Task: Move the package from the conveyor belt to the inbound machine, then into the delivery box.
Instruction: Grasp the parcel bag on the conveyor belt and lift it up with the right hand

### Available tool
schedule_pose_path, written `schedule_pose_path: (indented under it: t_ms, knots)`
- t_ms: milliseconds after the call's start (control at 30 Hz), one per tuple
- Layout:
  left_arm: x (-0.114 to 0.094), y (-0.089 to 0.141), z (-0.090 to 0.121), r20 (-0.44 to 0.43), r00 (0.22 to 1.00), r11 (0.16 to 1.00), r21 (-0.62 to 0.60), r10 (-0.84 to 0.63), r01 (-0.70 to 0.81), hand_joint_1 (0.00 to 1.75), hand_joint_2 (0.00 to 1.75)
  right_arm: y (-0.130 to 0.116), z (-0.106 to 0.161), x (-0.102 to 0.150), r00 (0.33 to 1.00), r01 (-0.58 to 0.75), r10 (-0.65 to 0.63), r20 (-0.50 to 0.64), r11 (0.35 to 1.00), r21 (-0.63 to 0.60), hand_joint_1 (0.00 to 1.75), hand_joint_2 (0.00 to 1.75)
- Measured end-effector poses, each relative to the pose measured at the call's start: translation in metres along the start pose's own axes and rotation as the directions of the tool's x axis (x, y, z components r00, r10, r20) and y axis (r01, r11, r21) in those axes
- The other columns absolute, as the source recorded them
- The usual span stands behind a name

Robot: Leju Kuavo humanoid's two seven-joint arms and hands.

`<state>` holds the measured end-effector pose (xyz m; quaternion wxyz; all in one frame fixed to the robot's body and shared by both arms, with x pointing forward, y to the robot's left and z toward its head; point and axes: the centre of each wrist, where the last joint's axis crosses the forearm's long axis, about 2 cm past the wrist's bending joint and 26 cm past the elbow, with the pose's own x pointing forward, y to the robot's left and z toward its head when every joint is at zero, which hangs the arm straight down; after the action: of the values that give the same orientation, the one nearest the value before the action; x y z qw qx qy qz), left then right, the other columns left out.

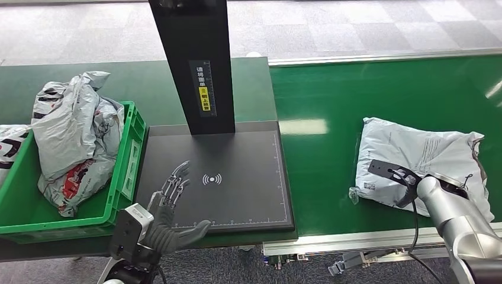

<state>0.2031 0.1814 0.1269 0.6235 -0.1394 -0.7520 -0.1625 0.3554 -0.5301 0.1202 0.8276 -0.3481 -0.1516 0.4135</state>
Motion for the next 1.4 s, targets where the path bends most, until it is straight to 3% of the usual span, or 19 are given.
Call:
schedule_pose_path:
  t_ms: [533,567,667,700,1067,1400]
  knots:
    - [-0.001,-0.004,-0.002,-0.011,1.000,1.000,-0.031,-0.001,0.000,0.00,1.75,0.042,-0.006,-0.011,0.995,-0.078,0.075,0.069,0.996,0.051,0.00,1.75]
    - [-0.001,-0.004,-0.002,-0.011,1.000,0.999,-0.032,-0.001,0.000,0.00,1.75,0.043,-0.006,-0.011,0.994,-0.080,0.076,0.072,0.996,0.051,0.11,1.75]
    - [-0.002,-0.004,-0.002,-0.012,1.000,0.999,-0.032,0.000,-0.001,0.00,1.75,0.046,-0.005,-0.013,0.993,-0.086,0.082,0.080,0.995,0.049,1.42,1.75]
    - [-0.002,-0.004,-0.003,-0.012,1.000,0.999,-0.032,0.001,-0.001,0.00,1.75,0.046,-0.005,-0.013,0.993,-0.088,0.084,0.083,0.995,0.048,1.75,1.75]
    - [-0.002,-0.004,-0.003,-0.009,1.000,0.999,-0.038,0.008,-0.008,0.00,1.75,0.043,-0.001,-0.018,0.990,-0.085,0.082,0.112,0.996,0.015,1.75,1.75]
    - [-0.003,-0.004,-0.001,-0.011,1.000,1.000,-0.005,0.012,-0.012,0.00,1.75,0.032,0.002,-0.007,0.985,-0.084,0.091,0.144,0.995,-0.050,1.75,1.75]
